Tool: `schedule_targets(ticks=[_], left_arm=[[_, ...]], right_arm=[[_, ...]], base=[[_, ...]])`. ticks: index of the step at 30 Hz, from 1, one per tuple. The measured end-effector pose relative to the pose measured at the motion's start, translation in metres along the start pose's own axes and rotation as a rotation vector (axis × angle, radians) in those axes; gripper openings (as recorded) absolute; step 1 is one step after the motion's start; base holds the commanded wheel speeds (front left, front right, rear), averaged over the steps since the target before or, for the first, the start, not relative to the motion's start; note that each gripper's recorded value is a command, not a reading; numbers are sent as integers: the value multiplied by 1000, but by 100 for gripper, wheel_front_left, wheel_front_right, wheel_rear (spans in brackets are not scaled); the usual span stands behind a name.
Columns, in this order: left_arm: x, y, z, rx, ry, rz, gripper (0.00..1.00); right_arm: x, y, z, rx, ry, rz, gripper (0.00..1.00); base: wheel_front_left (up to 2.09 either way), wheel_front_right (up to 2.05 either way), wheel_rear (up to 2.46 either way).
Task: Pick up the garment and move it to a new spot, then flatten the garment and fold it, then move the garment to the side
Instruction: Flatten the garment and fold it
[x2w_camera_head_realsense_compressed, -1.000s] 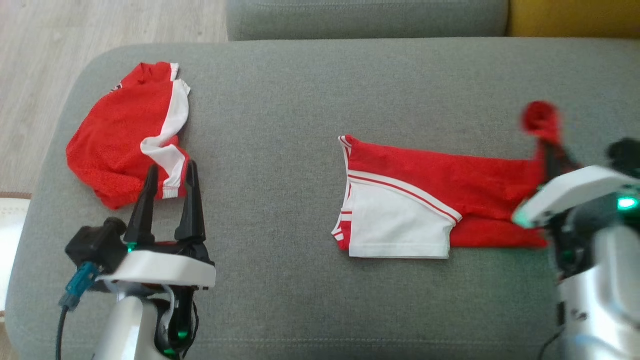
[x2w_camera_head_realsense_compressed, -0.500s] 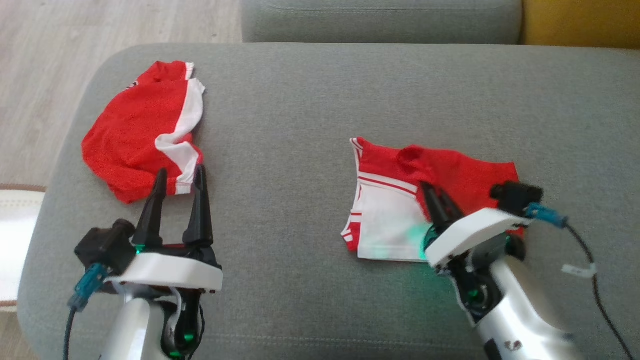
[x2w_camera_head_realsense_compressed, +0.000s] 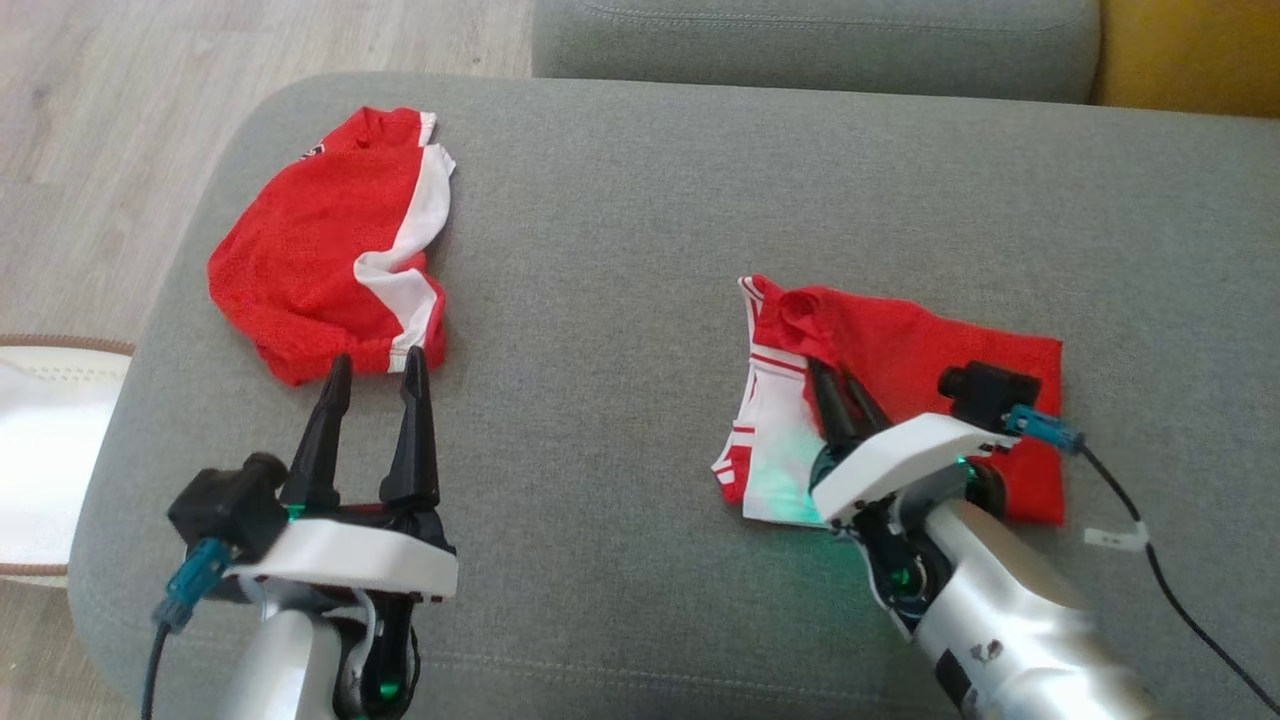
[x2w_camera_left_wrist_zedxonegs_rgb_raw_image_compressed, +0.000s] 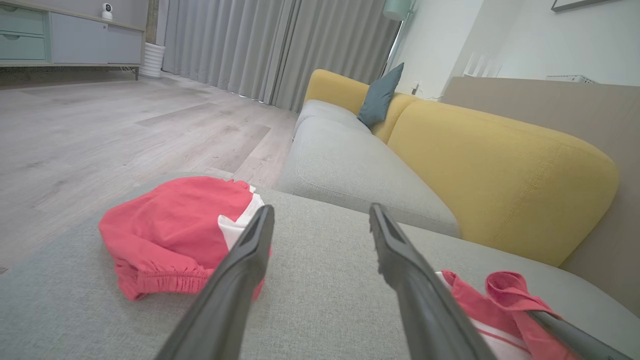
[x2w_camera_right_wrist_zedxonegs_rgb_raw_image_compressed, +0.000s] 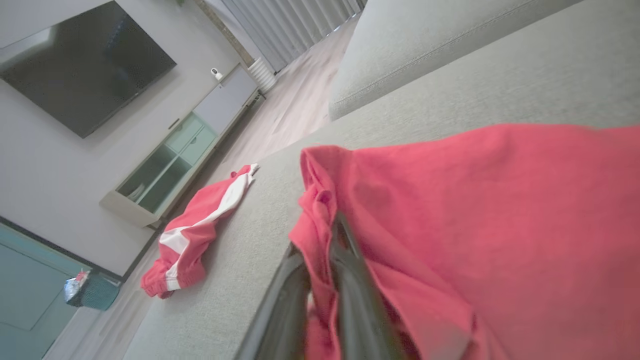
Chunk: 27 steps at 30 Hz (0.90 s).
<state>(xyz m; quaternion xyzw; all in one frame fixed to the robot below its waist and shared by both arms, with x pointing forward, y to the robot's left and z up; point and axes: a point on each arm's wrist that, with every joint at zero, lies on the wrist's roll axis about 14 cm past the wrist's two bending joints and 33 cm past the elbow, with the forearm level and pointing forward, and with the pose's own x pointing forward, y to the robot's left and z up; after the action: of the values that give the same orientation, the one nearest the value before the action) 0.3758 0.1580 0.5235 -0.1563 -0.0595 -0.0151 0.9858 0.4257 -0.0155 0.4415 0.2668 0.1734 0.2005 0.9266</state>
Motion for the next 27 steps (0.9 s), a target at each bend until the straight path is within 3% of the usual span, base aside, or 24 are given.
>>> schedule_targets(ticks=[7,13,20,27], left_arm=[[0,1,-1,0,3,3,100],[3,-5,1,-11,-4,-7,100],[11,-18,12,-30,-42,-39,100],[19,-29,26,-44,-88,-66,100]], right_arm=[[0,30,-21,25,66,87,100],[12,23,18,-29,-11,64,100],[11,-12,89,-244,-173,-39,100],[-35,-59,140,-450,-355,-178,100]], base=[[0,0,0],[0,0,0],[0,0,0],[0,0,0]])
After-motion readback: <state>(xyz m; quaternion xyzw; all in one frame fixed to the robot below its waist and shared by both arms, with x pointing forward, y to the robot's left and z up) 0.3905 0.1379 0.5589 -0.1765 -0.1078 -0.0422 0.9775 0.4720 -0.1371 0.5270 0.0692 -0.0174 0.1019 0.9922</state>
